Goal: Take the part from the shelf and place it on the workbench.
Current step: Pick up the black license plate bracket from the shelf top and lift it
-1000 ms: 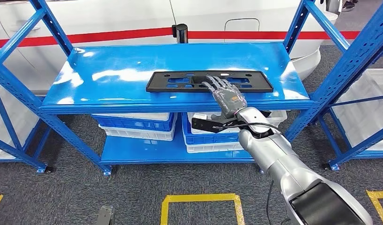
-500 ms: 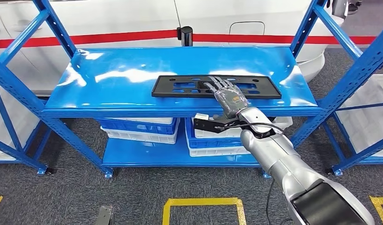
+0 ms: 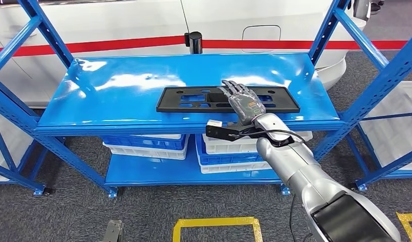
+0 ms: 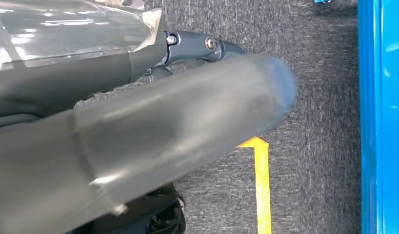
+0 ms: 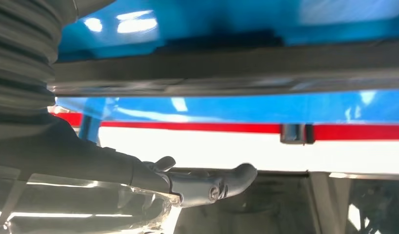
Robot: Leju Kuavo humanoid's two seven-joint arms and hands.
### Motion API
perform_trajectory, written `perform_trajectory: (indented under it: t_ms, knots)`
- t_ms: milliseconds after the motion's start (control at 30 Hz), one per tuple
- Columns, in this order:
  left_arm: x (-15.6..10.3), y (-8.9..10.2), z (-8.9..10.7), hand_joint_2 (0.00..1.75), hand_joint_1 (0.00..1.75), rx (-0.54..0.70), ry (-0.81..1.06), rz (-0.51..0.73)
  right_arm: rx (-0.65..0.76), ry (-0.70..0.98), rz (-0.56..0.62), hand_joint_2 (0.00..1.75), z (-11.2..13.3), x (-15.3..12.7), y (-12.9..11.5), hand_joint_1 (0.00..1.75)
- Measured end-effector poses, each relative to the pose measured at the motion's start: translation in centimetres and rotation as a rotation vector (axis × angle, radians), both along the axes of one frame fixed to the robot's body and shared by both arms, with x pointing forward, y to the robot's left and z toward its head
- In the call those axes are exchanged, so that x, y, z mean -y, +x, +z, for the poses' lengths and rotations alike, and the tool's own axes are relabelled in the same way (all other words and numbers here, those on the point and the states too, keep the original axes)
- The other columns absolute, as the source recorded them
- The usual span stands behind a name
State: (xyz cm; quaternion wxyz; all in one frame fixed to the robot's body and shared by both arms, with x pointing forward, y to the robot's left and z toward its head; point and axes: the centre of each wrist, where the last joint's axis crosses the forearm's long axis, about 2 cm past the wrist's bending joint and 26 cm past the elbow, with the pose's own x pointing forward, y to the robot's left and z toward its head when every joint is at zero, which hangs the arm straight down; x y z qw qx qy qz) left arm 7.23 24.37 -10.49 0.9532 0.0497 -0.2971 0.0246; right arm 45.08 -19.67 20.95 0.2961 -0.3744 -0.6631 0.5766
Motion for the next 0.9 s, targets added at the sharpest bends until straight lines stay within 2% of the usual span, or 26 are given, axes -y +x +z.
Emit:
perform_trajectory:
  t_ms: [133, 167, 267, 300, 467, 600, 767, 900]
  knots:
    - [0.1, -0.1, 0.0, 0.00, 0.00, 0.003, -0.001, 0.003, 0.006, 0.004, 0.005, 1.75, 0.3, -0.2, 0.1, 0.01]
    - [0.1, -0.1, 0.0, 0.00, 0.00, 0.005, -0.002, 0.004, 0.005, 0.003, 0.004, 1.75, 0.3, -0.2, 0.1, 0.35]
    - [0.2, -0.2, 0.0, 0.00, 0.00, 0.028, -0.010, 0.005, -0.011, 0.000, 0.002, 1.75, -0.4, 0.1, -0.2, 1.62]
    - [0.3, -0.2, 0.0, 0.00, 0.00, 0.042, -0.018, 0.009, -0.015, -0.001, 0.002, 1.75, -0.7, 0.2, -0.3, 1.72]
    - [0.4, -0.3, 0.0, 0.00, 0.00, 0.113, 0.011, 0.046, -0.017, 0.012, 0.003, 1.75, -1.0, 1.0, -0.3, 1.75]
    - [0.3, -0.3, 0.0, 0.00, 0.00, 0.129, 0.099, 0.053, -0.014, 0.021, -0.003, 1.75, -1.1, 1.5, -0.3, 1.75]
    - [0.2, -0.2, 0.0, 0.00, 0.00, 0.136, 0.119, 0.051, -0.012, 0.029, -0.006, 1.75, -1.3, 1.7, -0.4, 1.71]
    - [0.2, -0.2, 0.0, 1.75, 0.00, 0.260, 0.110, 0.059, 0.000, 0.039, 0.003, 1.75, -1.1, 1.8, -0.4, 1.75]
